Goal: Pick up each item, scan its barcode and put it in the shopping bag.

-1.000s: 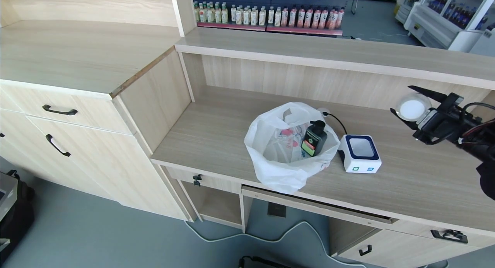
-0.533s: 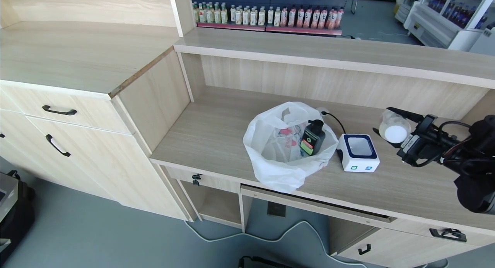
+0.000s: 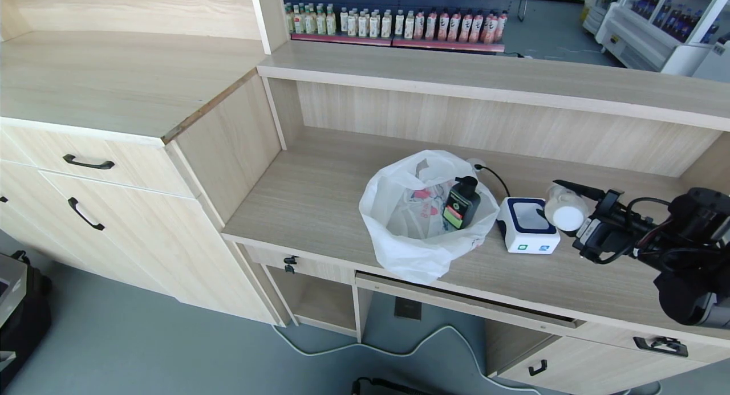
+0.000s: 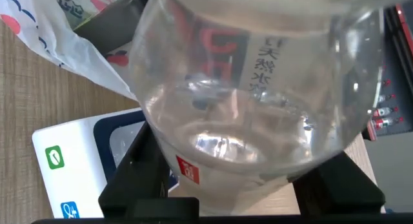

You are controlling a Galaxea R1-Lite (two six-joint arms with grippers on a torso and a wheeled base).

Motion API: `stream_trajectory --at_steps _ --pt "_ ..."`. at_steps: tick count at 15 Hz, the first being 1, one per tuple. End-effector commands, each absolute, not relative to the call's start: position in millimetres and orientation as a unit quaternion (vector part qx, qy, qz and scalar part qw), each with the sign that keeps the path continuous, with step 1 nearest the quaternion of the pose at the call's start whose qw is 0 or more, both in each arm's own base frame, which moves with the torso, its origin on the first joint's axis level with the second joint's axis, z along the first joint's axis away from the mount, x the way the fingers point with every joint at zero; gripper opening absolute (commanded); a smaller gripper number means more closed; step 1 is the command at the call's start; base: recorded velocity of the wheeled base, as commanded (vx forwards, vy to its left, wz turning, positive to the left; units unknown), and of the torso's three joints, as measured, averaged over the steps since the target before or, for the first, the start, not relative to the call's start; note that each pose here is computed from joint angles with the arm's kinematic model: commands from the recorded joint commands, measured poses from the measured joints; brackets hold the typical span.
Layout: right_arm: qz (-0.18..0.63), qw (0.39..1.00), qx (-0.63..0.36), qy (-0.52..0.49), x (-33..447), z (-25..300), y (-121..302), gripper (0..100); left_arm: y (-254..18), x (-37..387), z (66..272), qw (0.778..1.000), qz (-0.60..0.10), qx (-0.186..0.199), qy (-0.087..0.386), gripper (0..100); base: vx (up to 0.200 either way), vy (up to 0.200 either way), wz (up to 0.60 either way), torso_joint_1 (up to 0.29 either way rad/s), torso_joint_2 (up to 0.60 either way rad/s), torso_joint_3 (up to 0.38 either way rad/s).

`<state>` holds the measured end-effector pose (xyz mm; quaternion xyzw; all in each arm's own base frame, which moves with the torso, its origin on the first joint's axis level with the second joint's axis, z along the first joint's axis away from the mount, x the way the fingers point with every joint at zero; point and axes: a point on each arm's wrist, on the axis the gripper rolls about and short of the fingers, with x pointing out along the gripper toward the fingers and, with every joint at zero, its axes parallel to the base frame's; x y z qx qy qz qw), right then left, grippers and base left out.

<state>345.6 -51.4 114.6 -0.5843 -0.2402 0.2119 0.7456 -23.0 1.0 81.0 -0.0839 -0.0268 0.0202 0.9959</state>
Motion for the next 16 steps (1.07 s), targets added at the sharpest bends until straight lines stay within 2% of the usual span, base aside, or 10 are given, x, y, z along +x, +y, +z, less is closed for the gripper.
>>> stream_trajectory --at_steps 1,16 --pt "0.215 0.747 -0.582 -0.237 348 110 -51 0 1 -23 81 0.996 0.021 -0.084 -0.027 100 0.000 0.000 0.00 0.000 0.00 0.000" --pt "0.226 0.735 -0.581 -0.267 389 94 -37 0 1 -23 81 0.996 0.020 -0.084 -0.028 100 0.000 0.000 0.00 0.000 0.00 0.000"
